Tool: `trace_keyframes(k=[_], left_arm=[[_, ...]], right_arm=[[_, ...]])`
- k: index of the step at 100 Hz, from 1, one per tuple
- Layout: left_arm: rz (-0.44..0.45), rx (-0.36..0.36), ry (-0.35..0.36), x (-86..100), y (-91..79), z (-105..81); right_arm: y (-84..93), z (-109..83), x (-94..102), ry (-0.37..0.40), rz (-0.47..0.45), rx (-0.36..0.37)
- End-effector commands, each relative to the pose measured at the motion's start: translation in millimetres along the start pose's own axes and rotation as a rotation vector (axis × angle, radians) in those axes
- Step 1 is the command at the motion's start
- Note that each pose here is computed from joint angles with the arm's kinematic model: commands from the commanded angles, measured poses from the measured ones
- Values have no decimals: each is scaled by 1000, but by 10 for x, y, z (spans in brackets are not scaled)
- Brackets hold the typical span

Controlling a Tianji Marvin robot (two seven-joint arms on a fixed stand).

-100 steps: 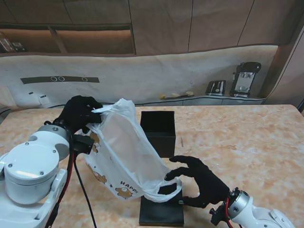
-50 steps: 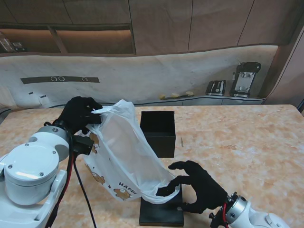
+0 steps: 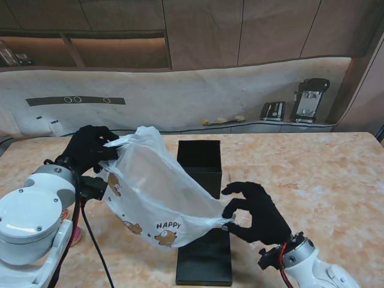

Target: Pack mini donuts into a plastic bag, tie the opening and put the bag into the gift box

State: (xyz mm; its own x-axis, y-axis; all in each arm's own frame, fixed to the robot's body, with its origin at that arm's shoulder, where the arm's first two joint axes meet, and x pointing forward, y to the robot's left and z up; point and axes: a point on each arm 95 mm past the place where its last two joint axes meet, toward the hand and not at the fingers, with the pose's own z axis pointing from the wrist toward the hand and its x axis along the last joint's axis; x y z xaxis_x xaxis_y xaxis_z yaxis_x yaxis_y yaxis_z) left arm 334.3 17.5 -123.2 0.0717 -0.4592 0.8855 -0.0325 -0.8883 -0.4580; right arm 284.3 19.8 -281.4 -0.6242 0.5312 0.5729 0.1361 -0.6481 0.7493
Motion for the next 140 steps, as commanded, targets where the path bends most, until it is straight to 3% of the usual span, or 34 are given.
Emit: trace_keyframes(k=[1, 27, 58, 82, 108, 124, 140], left_arm=[[3, -12, 41, 118, -13, -147], [16, -18, 35, -99, -31, -246], [-55, -77, 6, -409, 326, -464], [-73, -120, -2, -481, 617, -540], [-3, -162, 8, -552, 887, -598], [75, -187, -5, -753, 1032, -566], [68, -217, -65, -952, 1197, -532]], right_arm=[[117, 57, 72, 15, -5, -36], [471, 148, 85, 24, -57, -110], [690, 169, -75, -17, -142, -142], [759, 202, -175, -39, -175, -140], [792, 291, -312, -64, -212, -136], [725, 302, -438, -108, -202, -121], [653, 289, -528, -143, -192, -106]])
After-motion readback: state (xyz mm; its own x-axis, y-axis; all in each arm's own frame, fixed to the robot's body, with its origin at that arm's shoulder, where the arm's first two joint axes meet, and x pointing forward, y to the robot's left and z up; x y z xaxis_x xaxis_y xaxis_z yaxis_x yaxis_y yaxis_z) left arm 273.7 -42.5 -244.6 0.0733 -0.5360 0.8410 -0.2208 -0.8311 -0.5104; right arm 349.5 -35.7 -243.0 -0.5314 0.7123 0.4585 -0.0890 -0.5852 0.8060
